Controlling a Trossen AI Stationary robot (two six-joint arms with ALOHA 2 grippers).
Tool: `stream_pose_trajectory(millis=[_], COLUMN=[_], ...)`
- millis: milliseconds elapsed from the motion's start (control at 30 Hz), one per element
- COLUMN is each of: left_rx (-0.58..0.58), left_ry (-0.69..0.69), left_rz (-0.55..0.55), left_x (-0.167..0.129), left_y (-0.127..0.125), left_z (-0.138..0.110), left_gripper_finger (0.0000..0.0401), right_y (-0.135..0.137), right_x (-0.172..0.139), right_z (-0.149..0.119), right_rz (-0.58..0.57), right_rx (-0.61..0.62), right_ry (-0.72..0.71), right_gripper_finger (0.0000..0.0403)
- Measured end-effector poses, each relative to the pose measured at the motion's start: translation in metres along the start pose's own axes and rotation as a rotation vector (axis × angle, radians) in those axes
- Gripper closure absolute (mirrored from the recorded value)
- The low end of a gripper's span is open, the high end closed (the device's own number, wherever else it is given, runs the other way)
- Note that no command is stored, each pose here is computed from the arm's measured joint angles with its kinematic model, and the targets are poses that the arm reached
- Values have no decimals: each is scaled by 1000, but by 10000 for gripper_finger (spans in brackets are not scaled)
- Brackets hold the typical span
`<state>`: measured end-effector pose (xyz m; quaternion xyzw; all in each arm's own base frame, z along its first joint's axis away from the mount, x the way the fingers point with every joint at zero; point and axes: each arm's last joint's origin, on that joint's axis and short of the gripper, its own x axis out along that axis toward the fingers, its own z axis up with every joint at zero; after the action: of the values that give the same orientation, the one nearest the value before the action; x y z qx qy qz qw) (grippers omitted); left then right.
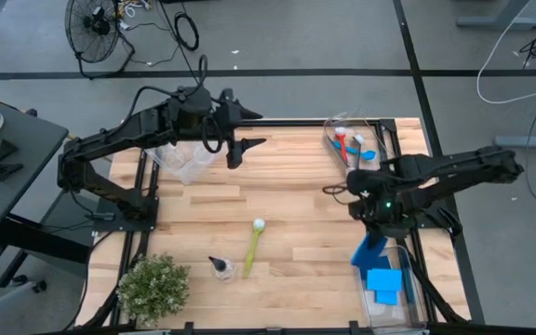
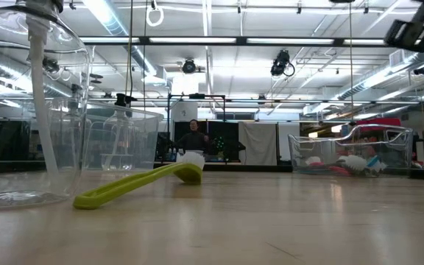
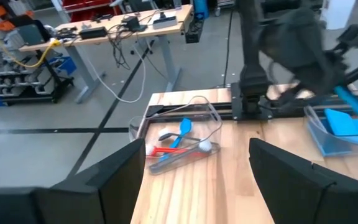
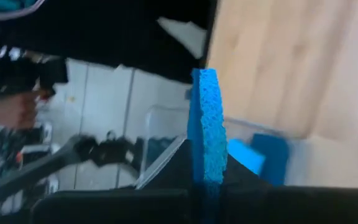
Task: Pick & Place Kitchen Sink Supplies
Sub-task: Put the blue sponge into the bottom transparent bin
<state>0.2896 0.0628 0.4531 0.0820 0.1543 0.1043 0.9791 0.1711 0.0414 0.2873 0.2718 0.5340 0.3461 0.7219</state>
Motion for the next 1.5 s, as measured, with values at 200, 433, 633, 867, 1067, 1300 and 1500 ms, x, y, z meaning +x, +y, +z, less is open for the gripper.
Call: stream_pose_trajectory(millis=[200,433,633,867,1067,1300,1500], left_rx=[0,-1,-1,-2,-2,-2,0], left_ry=[4,4,3,4,4,4,4], left_rz=[19,19,18,19,19,18,16], left_x=[0,0,0,0,0,0,0], left_y=[1,1,0,1,1,0,0], left_z=[0,0,0,0,0,0,0], left_gripper_finger=[115,115,115,115,115,115,115], right_y=[13,25,39,50,47,42,41], right_x=[14,28,45,78,101,123,138], right_z=[-8,-19,-16,-14,-15,-15,-19], right_rz=[33,15,52,100,49,-42,-96], right_rx=[-29,-29,-8,-53,-38,3,2], right_ry=[102,206,224,312,390,412,447], right_gripper_finger=[393,392,392,392,392,386,354])
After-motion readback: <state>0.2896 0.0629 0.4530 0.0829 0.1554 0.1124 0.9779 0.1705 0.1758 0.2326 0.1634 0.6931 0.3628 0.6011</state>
